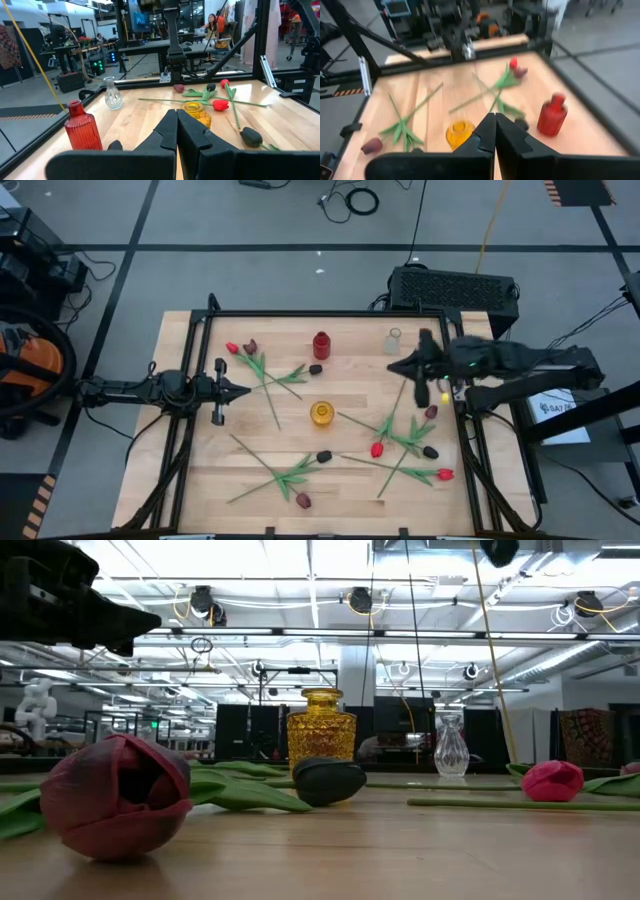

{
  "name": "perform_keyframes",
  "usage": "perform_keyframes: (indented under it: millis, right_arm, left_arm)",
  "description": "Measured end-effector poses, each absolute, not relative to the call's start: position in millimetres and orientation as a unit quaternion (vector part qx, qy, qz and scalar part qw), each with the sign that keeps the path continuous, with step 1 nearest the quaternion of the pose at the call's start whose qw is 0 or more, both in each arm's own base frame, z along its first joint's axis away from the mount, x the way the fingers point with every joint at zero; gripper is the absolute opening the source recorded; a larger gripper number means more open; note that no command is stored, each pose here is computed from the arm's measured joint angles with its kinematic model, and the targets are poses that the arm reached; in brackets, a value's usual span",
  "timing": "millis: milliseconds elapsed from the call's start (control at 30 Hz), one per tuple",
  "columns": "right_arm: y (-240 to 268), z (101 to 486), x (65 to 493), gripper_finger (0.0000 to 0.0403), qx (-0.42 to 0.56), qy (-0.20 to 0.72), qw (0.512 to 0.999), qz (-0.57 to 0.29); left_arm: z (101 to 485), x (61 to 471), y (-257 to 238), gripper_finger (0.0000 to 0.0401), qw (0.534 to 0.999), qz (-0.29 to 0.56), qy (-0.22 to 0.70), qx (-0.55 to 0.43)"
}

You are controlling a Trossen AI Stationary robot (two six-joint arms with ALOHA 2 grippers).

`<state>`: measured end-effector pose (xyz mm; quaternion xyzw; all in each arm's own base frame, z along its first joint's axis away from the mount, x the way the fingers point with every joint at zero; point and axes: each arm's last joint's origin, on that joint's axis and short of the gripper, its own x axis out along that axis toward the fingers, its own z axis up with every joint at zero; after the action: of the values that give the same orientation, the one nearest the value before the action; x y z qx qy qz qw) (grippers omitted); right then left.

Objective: Sort flowers into vase by color
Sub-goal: Put the middle right red flower into the transparent vase

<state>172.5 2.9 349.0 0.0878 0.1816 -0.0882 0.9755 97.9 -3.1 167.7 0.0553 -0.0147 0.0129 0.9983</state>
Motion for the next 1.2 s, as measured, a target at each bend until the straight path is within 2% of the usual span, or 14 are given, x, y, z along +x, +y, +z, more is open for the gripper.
perform_keyframes:
  millis: [233, 433, 600, 767, 933, 1200]
  right_arm:
    - [4.0, 279.1, 191.7, 0.0, 0.137, 0.214, 0.962, -0.102]
    - [4.9, 237.4, 192.8, 0.0, 0.145, 0.281, 0.942, -0.114]
    - [7.3, 221.4, 194.6, 0.0, 0.108, 0.317, 0.936, -0.103]
    - [7.3, 215.4, 199.4, 0.0005, 0.1, 0.33, 0.933, -0.107]
    - [7.4, 211.0, 203.4, 0.0046, 0.081, 0.34, 0.931, -0.103]
    - [6.0, 211.5, 204.4, 0.0137, 0.062, 0.332, 0.933, -0.124]
  left_arm:
    - [167.9, 97.8, -2.1, 0.0003, 0.998, 0.029, -0.015, 0.055]
    - [168.7, 97.8, -1.9, 0.0003, 0.998, 0.034, -0.019, 0.054]
    - [174.7, 97.6, 0.5, 0.0003, 0.996, 0.074, -0.035, -0.035]
    - [197.1, 97.1, 0.7, 0.0003, 0.995, 0.076, -0.043, -0.041]
    - [235.0, 100.6, 1.0, 0.0003, 0.995, 0.083, -0.044, -0.038]
    - [293.1, 126.8, 1.0, 0.0004, 0.994, 0.11, 0.025, -0.002]
